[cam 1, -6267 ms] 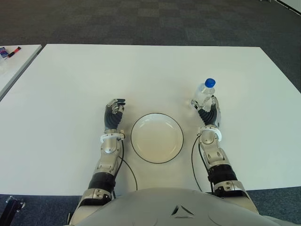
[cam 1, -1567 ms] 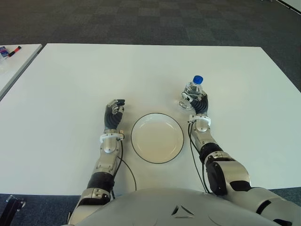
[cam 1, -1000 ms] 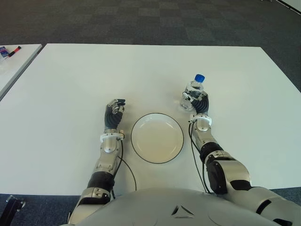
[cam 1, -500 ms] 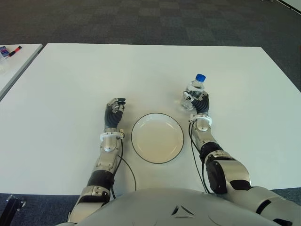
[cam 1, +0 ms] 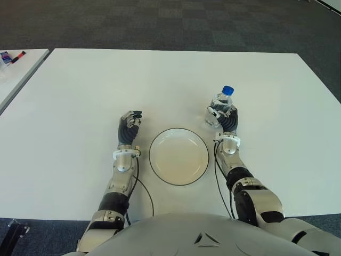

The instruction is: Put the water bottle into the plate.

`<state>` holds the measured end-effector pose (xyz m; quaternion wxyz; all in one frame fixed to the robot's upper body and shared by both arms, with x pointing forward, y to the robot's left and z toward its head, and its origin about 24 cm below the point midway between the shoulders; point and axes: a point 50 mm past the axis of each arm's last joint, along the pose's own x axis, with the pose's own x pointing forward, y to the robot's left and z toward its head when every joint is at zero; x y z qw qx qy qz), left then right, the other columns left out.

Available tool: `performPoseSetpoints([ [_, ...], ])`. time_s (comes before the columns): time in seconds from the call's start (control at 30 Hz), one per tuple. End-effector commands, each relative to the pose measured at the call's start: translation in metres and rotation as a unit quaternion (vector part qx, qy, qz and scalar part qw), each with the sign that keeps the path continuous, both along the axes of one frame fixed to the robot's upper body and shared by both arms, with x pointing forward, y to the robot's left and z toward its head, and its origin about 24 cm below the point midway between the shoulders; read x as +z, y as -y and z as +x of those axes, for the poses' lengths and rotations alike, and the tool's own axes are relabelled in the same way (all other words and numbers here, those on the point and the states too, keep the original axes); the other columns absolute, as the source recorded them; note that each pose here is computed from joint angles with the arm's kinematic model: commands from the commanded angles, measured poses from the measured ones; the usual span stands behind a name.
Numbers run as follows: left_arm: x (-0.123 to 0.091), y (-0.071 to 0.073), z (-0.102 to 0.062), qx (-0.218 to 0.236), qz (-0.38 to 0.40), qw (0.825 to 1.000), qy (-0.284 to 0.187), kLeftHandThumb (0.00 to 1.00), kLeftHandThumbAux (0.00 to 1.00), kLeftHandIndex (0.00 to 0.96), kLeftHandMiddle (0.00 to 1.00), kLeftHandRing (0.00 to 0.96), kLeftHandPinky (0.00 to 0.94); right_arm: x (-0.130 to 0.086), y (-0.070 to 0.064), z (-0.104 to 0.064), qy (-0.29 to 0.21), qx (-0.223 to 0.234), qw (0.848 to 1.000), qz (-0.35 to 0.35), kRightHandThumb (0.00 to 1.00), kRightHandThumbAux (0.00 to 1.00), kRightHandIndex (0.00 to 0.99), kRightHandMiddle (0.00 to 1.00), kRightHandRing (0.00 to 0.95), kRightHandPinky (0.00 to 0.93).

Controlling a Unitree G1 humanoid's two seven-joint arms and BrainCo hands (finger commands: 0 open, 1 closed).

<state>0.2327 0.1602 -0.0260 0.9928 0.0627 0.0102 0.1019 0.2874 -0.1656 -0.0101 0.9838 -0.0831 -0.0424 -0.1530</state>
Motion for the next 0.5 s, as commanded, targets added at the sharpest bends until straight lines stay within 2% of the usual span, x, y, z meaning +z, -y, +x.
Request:
performPoseSetpoints([
  [0.03,-0.003,0.001,0.0,-0.005,0.0,1.0,-0.009,0.715,0.708,0.414,0.341,0.358,0.396,0.016,-0.006,-0.004,0.054,0.01,0.998,-0.007,0.843,0.678,0.418,0.484,0.536,0.504],
  [0.5,-0.004,0.001,0.0,-0.002,0.0,1.0,-0.016,0.716,0.708,0.414,0.342,0.353,0.381,0.027,-0.009,-0.017,0.078,0.031,0.996,-0.003,0.842,0.678,0.412,0.495,0.555,0.528],
])
